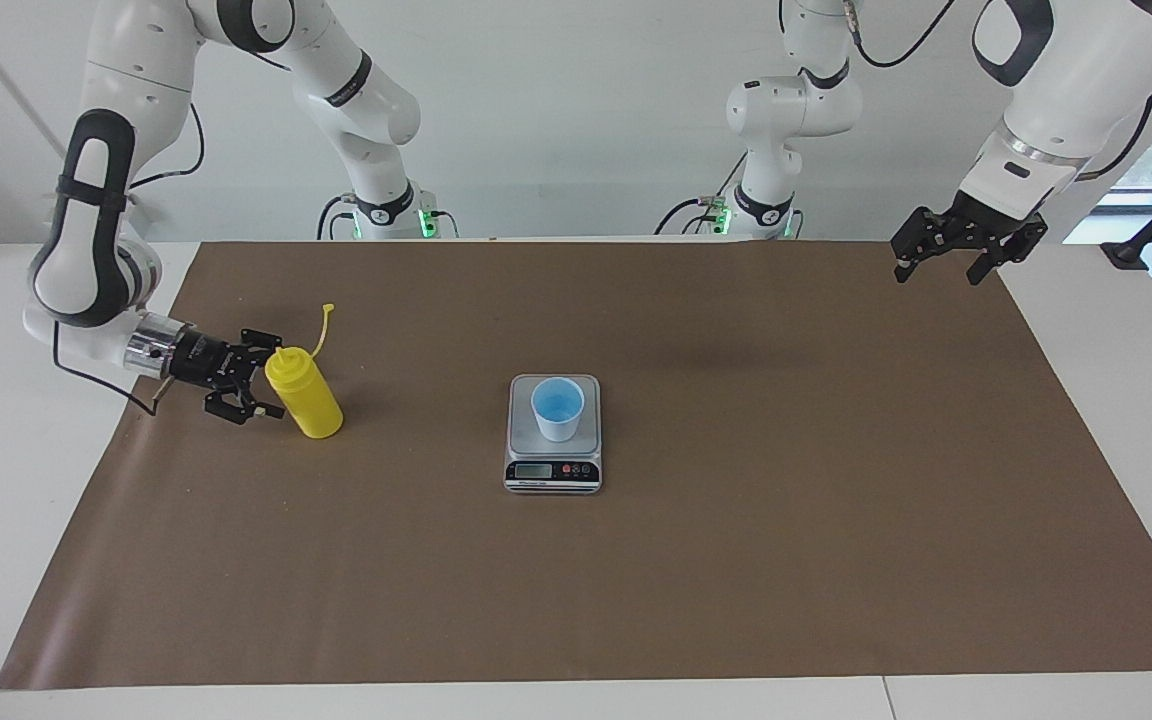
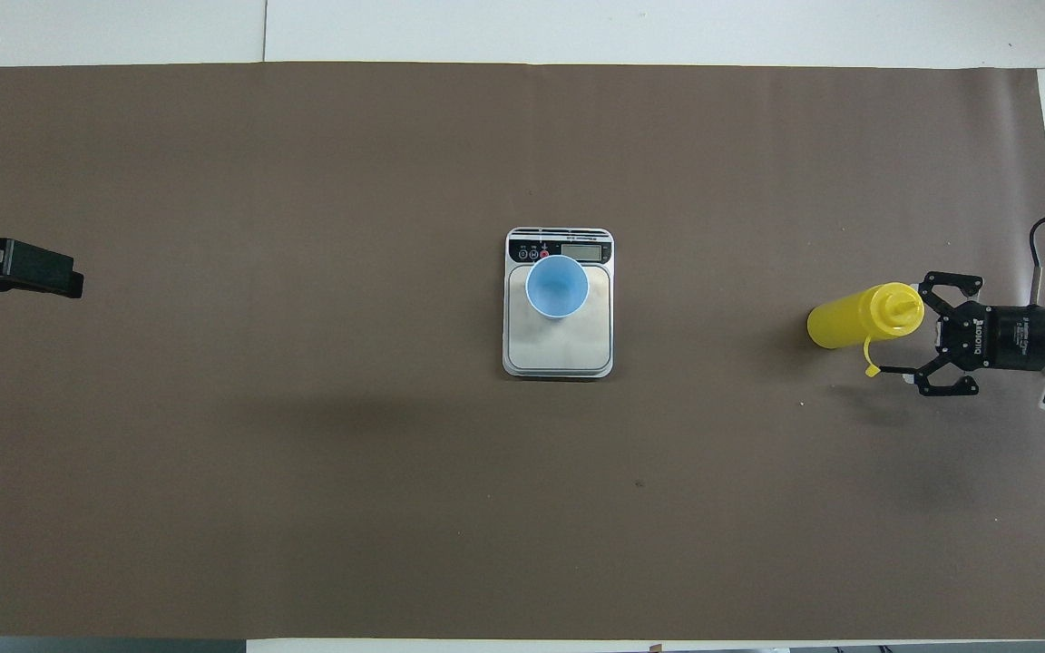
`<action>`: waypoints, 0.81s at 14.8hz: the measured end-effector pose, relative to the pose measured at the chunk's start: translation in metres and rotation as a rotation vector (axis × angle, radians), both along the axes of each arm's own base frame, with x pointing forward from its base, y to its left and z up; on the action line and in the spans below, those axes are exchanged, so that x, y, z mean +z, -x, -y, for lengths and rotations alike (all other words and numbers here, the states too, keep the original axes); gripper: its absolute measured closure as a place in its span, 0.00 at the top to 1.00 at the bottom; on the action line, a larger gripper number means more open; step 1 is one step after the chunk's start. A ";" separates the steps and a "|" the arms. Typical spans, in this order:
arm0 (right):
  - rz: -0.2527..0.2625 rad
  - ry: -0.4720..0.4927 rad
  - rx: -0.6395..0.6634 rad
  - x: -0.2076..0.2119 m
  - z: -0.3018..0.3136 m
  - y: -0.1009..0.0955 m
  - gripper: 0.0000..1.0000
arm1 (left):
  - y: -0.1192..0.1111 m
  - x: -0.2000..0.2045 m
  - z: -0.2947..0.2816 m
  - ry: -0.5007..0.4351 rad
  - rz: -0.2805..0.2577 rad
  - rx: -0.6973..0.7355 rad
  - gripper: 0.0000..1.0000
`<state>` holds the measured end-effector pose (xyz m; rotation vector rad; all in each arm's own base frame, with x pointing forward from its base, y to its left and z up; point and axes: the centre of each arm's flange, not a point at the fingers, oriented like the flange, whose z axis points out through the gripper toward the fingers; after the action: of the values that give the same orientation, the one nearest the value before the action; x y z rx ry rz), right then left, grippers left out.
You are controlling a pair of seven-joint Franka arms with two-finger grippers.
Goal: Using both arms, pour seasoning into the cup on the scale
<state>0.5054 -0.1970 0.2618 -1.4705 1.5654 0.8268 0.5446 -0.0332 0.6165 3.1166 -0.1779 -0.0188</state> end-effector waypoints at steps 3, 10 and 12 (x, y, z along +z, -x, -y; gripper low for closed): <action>-0.005 0.004 0.030 0.007 0.015 0.007 1.00 | 0.000 0.000 0.000 0.000 0.000 0.000 1.00; 0.033 0.105 0.169 0.074 0.055 0.007 1.00 | 0.000 0.000 0.000 0.000 0.000 0.000 1.00; 0.075 0.171 0.221 0.117 0.054 0.002 1.00 | 0.000 0.000 0.000 0.000 0.000 0.000 1.00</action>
<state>0.5037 -0.2513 0.3783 -1.8021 1.4649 0.7665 0.5446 -0.0332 0.6165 3.1166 -0.1779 -0.0188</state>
